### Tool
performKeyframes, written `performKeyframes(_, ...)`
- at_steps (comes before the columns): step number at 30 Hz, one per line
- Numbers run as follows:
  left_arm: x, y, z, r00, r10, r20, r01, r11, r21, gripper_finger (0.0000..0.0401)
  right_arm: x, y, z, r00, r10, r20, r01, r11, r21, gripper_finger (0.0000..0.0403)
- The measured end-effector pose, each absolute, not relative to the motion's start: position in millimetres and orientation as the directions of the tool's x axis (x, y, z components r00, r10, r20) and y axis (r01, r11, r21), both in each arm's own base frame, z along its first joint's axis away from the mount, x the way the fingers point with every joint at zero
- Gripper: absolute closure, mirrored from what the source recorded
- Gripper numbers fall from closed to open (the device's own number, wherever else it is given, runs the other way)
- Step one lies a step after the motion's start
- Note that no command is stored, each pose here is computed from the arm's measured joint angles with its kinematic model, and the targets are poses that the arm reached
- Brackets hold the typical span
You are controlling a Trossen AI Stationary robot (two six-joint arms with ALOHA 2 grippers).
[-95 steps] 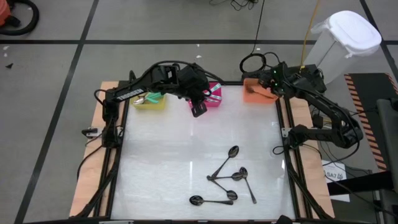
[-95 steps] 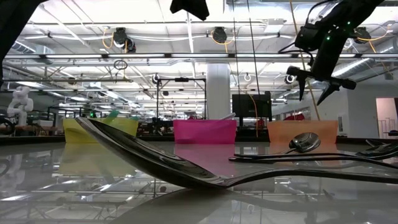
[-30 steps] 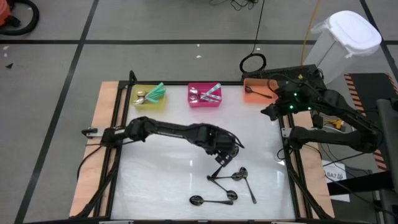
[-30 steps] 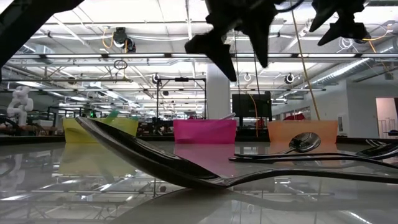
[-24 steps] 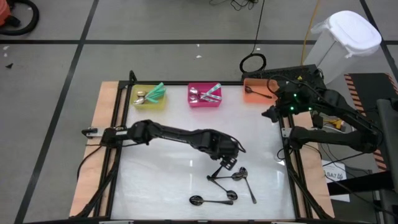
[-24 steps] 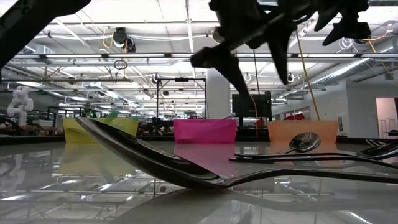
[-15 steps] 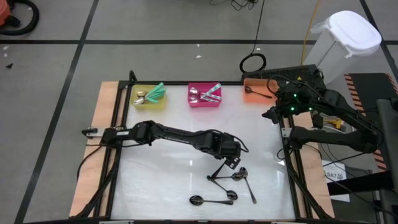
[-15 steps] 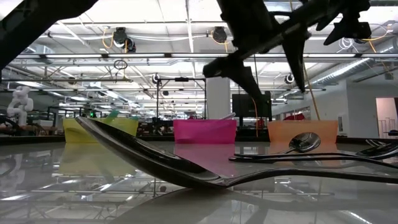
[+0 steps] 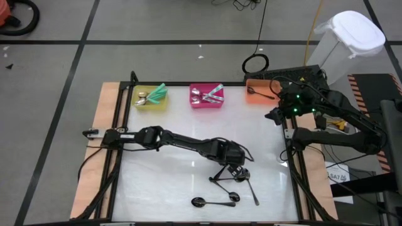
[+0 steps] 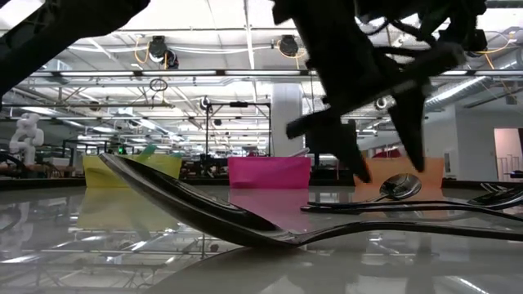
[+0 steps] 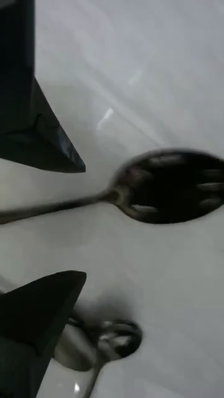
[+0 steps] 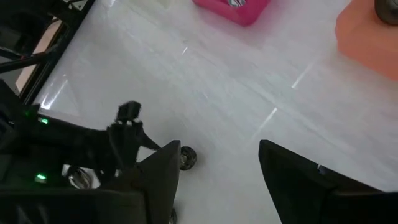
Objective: Sort silverware by color (type)
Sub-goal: Put the black spoon into the orange bin
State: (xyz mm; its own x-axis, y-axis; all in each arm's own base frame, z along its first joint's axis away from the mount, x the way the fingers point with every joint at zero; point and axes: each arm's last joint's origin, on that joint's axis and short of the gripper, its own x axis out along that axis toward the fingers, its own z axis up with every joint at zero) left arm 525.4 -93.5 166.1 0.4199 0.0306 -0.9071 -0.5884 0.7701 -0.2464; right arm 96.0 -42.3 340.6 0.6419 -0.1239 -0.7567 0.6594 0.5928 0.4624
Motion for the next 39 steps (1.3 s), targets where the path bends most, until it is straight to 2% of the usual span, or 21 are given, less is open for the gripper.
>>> performKeyframes(3, 523.6, -91.4, 156.5, 0.376, 0.022, -0.926, -0.583, 0.783, -0.218, 0.0153, 96.2, -43.1, 340.7, 0.636, -0.147, -0.757, 0.67, 0.593, 0.448, 0.019)
performKeyframes(13, 530.7, -82.2, 158.1, 0.422, -0.017, -0.906, -0.556, 0.785, -0.274, 0.0232, 97.0, -44.4, 340.7, 0.629, -0.172, -0.758, 0.685, 0.584, 0.435, 0.019)
performKeyframes(21, 535.3, -90.9, 128.8, 0.395, -0.052, -0.917, -0.502, 0.824, -0.263, 0.0292, 99.9, -46.6, 341.7, 0.632, -0.203, -0.748, 0.694, 0.578, 0.43, 0.019)
performKeyframes(29, 536.2, -83.2, 125.2, 0.387, -0.043, -0.921, -0.511, 0.821, -0.253, 0.0386, 101.6, -47.5, 343.3, 0.649, -0.213, -0.73, 0.684, 0.582, 0.439, 0.019)
performKeyframes(35, 537.2, -68.8, 137.3, 0.404, -0.06, -0.913, -0.524, 0.802, -0.285, 0.0397, 103.1, -48.2, 345.1, 0.667, -0.219, -0.712, 0.672, 0.589, 0.448, 0.019)
performKeyframes(39, 534.4, -58.6, 149.7, 0.406, -0.019, -0.914, -0.539, 0.802, -0.257, 0.0398, 99.0, -46.2, 353.0, 0.68, -0.228, -0.697, 0.66, 0.604, 0.447, 0.019)
